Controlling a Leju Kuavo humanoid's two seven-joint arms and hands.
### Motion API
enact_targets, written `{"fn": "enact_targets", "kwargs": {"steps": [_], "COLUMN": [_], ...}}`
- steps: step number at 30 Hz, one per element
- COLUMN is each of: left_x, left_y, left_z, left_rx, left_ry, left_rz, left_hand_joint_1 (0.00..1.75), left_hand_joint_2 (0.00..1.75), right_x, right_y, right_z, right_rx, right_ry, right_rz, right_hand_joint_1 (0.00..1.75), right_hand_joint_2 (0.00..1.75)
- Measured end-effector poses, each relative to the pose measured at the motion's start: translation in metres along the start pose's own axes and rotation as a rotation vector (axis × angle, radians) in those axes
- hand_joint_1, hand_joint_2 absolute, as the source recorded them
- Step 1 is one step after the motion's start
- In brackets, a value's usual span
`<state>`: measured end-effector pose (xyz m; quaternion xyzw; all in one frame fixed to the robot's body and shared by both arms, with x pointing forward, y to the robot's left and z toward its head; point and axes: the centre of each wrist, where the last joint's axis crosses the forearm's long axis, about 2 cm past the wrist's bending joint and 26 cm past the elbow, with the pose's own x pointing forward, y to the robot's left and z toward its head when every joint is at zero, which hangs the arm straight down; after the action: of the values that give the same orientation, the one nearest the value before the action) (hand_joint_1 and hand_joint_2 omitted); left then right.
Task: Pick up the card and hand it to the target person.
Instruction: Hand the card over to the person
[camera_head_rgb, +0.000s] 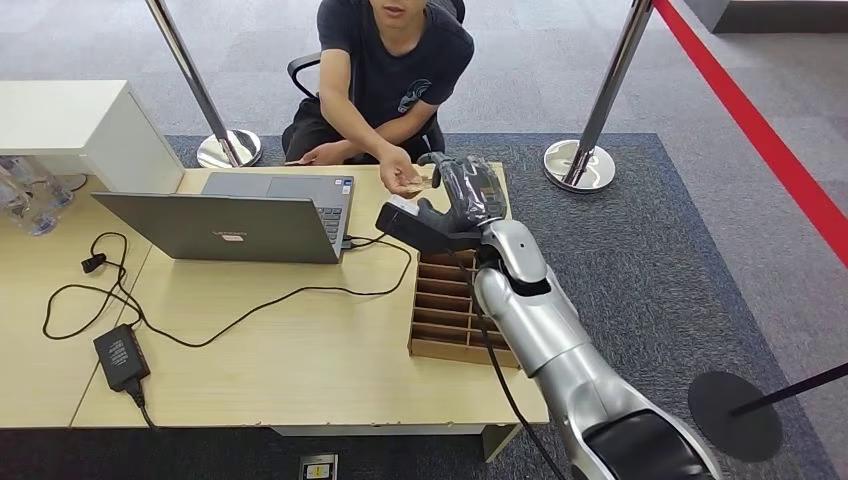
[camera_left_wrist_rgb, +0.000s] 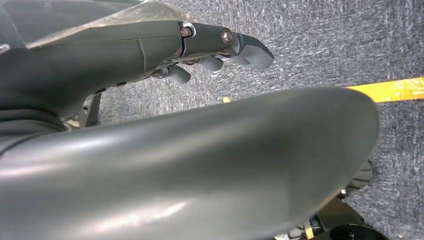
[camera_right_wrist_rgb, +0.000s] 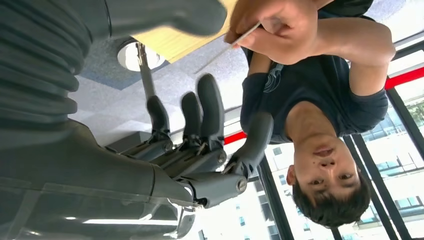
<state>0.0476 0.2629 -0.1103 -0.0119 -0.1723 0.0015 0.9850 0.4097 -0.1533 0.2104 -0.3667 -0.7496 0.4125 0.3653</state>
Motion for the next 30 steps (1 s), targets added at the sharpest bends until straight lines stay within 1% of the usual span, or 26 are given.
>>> {"fn": "enact_targets", "kwargs": {"steps": [6, 11, 16, 25, 30], "left_x": [-0.001, -0.002, -0.002, -0.003, -0.005], "left_y": [0.000, -0.003, -0.004, -0.005, -0.005], "left_z": [0.000, 0.001, 0.001, 0.001, 0.001], "left_rx": [0.002, 0.004, 0.011, 0.018, 0.019], "left_ry": [-0.003, -0.007, -0.005, 0.003, 0.008], "left_rz": [0.009, 0.025, 0.035, 0.051, 0.052], "left_hand_joint_1": [0.00, 0.00, 0.00, 0.00, 0.00], "left_hand_joint_2": [0.00, 0.00, 0.00, 0.00, 0.00], "right_x": [0.003, 0.002, 0.003, 0.001, 0.005], "right_y": [0.000, -0.001, -0.006, -0.013, -0.024], "right_z": [0.022, 0.049, 0.072, 0.132, 0.169], "right_rx": [-0.052, -0.112, -0.161, -0.258, -0.323], "right_ry": [-0.020, -0.039, -0.031, 0.016, 0.061], "right_rz": [-0.053, -0.110, -0.164, -0.271, -0.348], "right_hand_joint_1": [0.00, 0.00, 0.00, 0.00, 0.00], "right_hand_joint_2": [0.00, 0.00, 0.00, 0.00, 0.00]}}
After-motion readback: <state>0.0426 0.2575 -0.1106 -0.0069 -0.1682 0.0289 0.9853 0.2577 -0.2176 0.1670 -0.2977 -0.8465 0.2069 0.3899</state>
